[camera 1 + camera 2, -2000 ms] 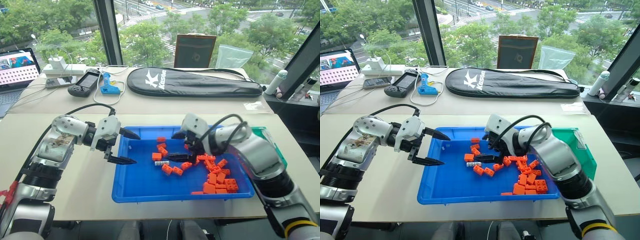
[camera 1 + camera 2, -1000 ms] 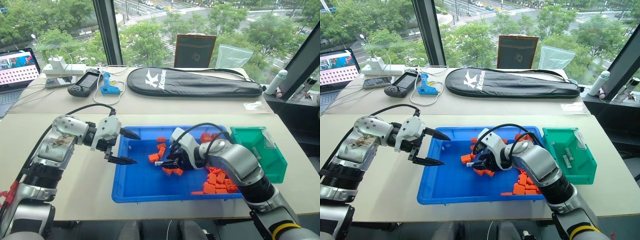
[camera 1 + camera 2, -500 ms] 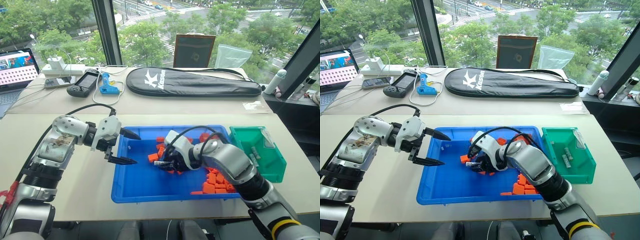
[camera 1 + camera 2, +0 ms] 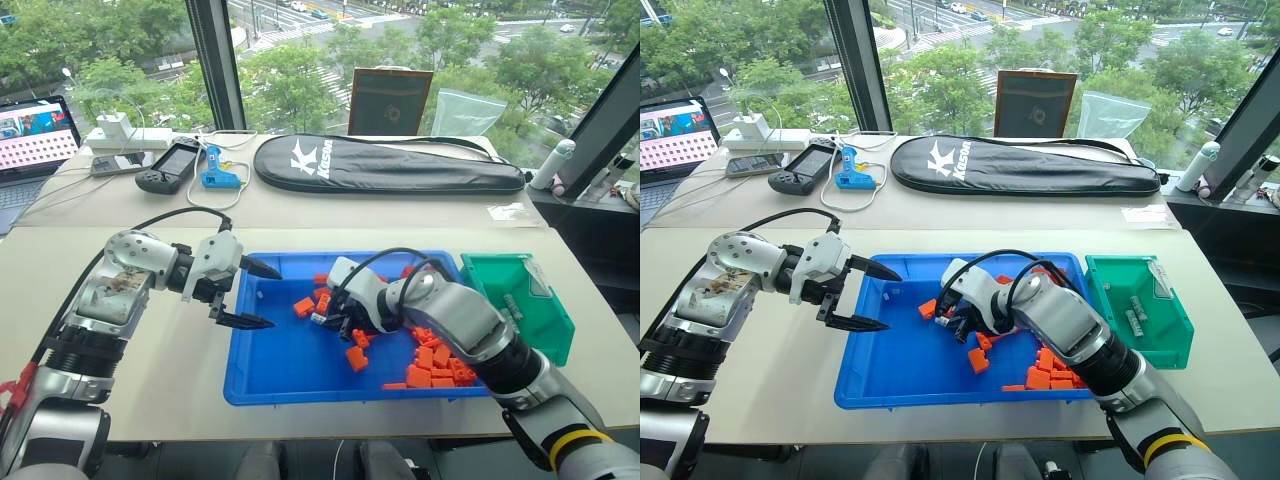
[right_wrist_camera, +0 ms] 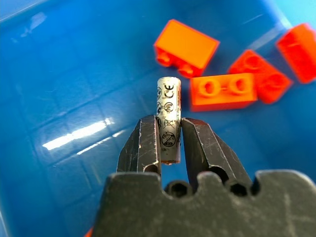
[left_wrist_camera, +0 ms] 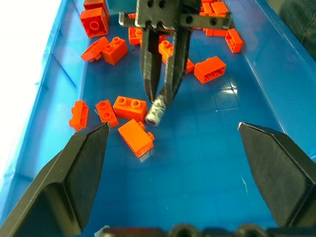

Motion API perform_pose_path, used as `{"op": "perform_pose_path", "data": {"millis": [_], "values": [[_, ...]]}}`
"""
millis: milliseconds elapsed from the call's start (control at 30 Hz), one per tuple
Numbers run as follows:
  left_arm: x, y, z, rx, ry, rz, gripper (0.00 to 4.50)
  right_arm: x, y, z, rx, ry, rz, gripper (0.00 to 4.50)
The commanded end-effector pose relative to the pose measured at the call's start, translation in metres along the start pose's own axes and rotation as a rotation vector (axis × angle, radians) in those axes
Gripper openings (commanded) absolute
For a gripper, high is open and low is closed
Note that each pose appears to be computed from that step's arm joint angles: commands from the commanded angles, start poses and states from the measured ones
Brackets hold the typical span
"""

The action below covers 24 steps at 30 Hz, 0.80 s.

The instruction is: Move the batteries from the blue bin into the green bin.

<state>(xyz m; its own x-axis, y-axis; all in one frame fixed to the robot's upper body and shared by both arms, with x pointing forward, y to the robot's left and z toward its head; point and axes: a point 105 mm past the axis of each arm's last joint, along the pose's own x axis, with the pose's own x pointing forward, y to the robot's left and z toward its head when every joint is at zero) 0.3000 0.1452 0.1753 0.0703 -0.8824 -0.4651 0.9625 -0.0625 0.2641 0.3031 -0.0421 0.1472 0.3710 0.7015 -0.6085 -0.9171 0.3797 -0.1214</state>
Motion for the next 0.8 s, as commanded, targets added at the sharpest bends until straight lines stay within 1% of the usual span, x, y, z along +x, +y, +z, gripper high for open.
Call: {"op": "perform_pose_path", "data": {"millis": [33, 133, 233, 333, 433, 600, 633, 800], "values": [[0.000, 0.005, 0.019, 0.055, -0.061, 0.003, 4.50, -0.042, -0.011, 0.029, -0.032, -0.115, -0.051, 0.35], [0.002, 0.007, 0.024, 0.059, -0.093, -0.004, 4.50, -0.071, -0.028, 0.026, -0.011, -0.124, -0.122, 0.35], [0.002, 0.009, 0.030, 0.053, -0.132, -0.006, 4.50, -0.106, -0.055, 0.012, 0.035, -0.106, -0.273, 0.35], [0.004, 0.011, 0.036, 0.049, -0.171, -0.012, 4.50, -0.155, -0.082, -0.015, 0.108, -0.050, -0.459, 0.35], [0.007, 0.014, 0.040, 0.049, -0.194, -0.021, 4.50, -0.192, -0.090, -0.043, 0.171, 0.014, -0.575, 0.35], [0.010, 0.021, 0.041, 0.060, -0.195, -0.013, 4.50, -0.222, -0.094, -0.074, 0.243, 0.065, -0.688, 0.35], [0.010, 0.022, 0.041, 0.060, -0.194, -0.013, 4.50, -0.226, -0.094, -0.083, 0.260, 0.092, -0.708, 0.35], [0.013, 0.030, 0.040, 0.037, -0.185, 0.016, 4.50, -0.231, -0.089, -0.117, 0.318, 0.178, -0.722, 0.35]]}}
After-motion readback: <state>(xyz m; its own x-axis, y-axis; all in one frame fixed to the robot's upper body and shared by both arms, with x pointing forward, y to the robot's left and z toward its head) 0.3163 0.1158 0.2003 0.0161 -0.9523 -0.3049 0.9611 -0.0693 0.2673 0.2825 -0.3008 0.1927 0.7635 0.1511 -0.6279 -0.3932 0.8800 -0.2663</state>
